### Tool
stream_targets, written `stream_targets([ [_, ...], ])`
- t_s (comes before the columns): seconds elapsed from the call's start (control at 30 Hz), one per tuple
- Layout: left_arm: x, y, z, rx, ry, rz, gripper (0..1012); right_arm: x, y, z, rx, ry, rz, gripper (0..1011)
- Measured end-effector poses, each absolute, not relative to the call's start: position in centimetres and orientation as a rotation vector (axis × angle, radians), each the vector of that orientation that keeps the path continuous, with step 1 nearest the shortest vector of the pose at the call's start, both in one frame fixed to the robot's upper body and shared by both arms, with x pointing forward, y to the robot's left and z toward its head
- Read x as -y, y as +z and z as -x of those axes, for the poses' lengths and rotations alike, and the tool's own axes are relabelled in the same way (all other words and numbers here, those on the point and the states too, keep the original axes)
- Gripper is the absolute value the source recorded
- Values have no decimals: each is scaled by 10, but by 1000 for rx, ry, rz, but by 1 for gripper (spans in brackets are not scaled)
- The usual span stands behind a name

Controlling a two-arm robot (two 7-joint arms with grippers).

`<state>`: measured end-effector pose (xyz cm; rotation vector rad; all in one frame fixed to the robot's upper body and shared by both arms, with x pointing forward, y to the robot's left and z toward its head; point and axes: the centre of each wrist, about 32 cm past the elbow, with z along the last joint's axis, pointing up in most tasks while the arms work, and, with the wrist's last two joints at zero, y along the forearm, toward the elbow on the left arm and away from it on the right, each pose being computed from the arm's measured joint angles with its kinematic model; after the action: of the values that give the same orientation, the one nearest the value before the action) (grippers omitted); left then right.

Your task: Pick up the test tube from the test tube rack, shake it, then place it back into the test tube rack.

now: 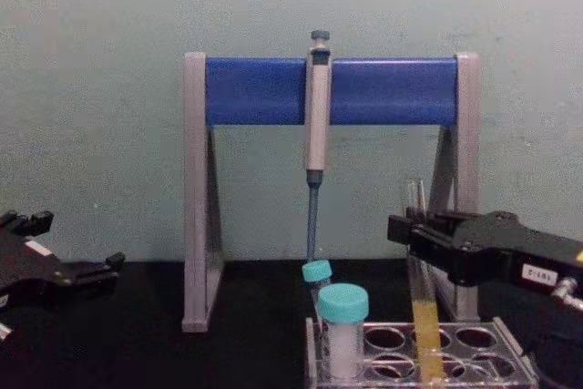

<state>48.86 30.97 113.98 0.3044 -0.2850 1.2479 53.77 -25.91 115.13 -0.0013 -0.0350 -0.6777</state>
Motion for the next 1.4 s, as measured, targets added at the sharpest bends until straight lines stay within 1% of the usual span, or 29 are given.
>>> stream_targets([
  [1.2, -310, 1140, -489, 285, 1248, -304, 1001, 259, 1150, -538, 36, -682, 7, 233],
  [1.3, -310, 1140, -489, 285, 1248, -304, 1001, 259, 1150, -538, 36, -682, 7, 259],
  [1.33, -310, 1140, -489, 285, 1248, -304, 1001, 259, 1150, -538, 36, -682, 7, 282],
  [1.37, -310, 1140, -489, 285, 1248, -304, 1001, 259, 1150, -538, 36, -682, 7, 336],
  [1.4, -310, 1140, -489, 285, 1248, -304, 1001, 259, 1150, -538, 36, -682, 7, 358],
])
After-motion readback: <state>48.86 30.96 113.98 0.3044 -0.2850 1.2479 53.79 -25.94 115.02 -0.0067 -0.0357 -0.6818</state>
